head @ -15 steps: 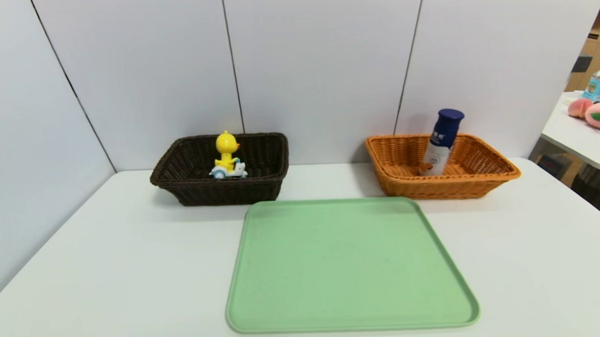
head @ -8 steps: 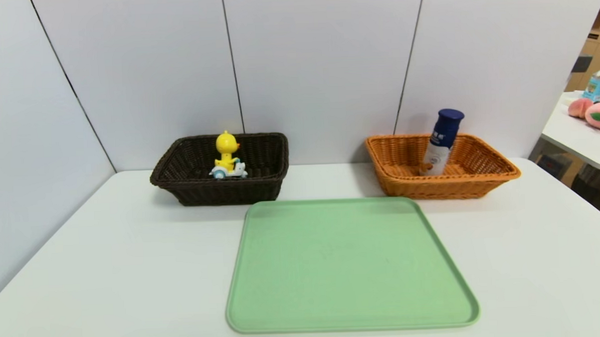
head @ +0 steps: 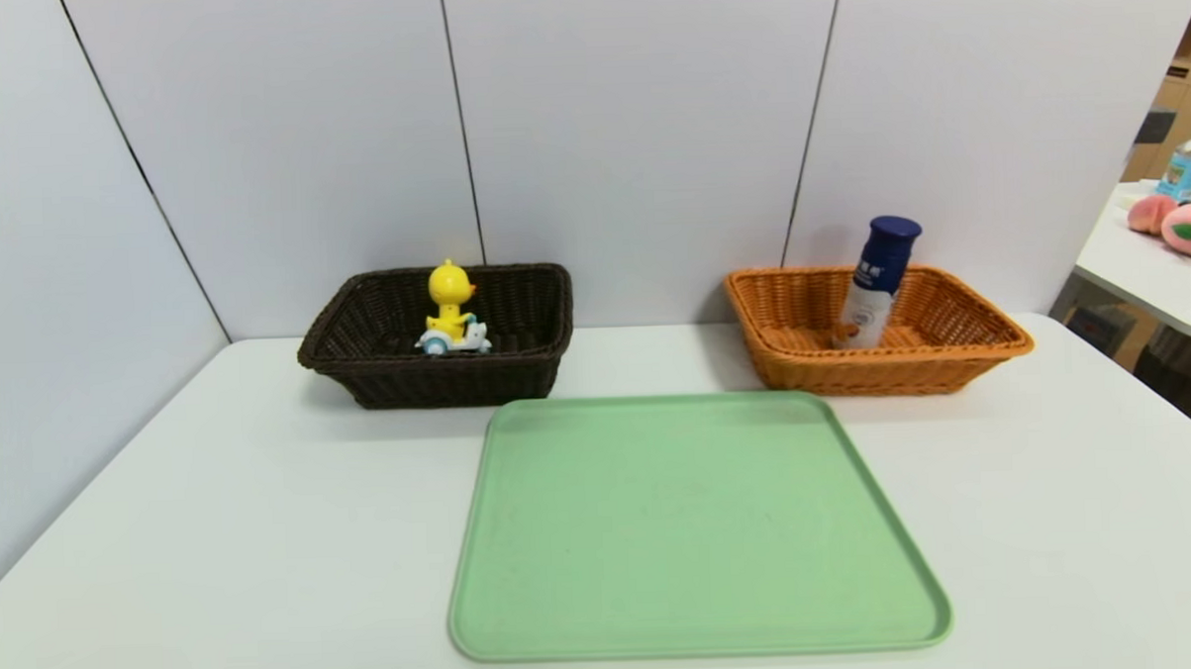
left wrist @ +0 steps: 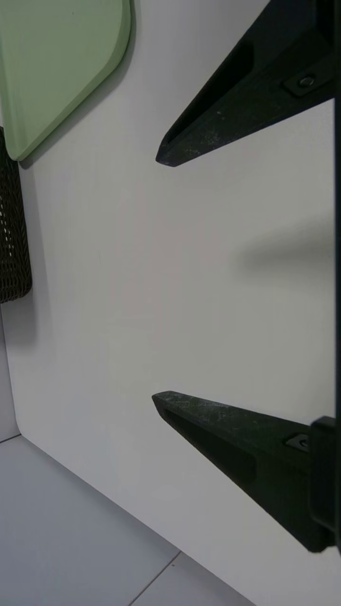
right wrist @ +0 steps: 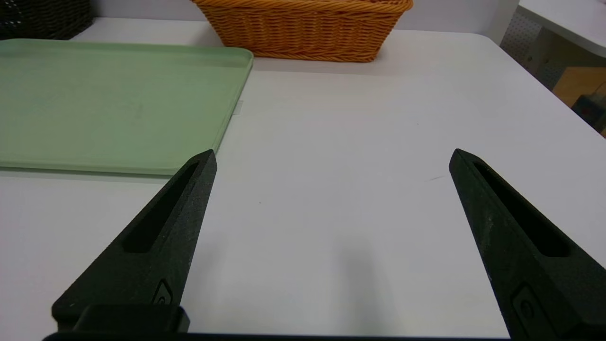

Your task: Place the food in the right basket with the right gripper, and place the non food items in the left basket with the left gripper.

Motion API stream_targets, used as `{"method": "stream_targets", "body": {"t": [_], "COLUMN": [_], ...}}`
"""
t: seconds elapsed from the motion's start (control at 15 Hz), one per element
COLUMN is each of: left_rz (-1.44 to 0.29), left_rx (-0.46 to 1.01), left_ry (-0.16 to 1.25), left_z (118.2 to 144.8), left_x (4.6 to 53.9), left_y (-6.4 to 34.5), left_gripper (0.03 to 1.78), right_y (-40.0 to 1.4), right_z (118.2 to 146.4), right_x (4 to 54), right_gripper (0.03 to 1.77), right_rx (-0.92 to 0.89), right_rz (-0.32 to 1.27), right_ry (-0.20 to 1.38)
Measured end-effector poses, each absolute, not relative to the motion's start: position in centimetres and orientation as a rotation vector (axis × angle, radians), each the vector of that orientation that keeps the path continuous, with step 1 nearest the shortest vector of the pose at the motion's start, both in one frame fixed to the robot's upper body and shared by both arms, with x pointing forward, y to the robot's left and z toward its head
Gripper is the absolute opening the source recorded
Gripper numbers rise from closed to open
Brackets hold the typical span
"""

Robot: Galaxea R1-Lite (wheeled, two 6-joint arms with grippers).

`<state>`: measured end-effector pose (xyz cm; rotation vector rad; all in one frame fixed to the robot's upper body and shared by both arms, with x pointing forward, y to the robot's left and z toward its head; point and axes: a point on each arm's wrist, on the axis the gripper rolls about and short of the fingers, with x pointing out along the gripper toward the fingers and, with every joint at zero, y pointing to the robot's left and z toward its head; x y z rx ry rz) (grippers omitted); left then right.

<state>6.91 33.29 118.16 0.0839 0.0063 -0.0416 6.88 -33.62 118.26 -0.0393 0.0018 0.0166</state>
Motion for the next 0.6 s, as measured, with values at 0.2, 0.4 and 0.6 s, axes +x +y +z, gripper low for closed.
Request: {"method": "stream_targets", "body": {"t": [0.2,0.4,0.6], "left_rz": [-0.042,-0.042,-0.041], "left_rx": [0.084,0.084,0.084], "left_ry": [0.006,0.006,0.006], "left_z": [118.16,118.16,118.16], "left_x": [6.90,6.90,6.90], "left_y": [33.29,33.29,33.29], "left_gripper": [1.69,1.69,1.69], "right_y": [-33.63,-33.64,-33.64], "right_z": [118.23,118.28,118.27], "right_x": [6.89,6.88,6.88], "right_gripper": [1.69,1.69,1.69], "right_rx": [-0.029,-0.026,-0.027], "right_rz": [0.010,0.009,0.008], "right_ry": [0.003,0.001,0.002]}}
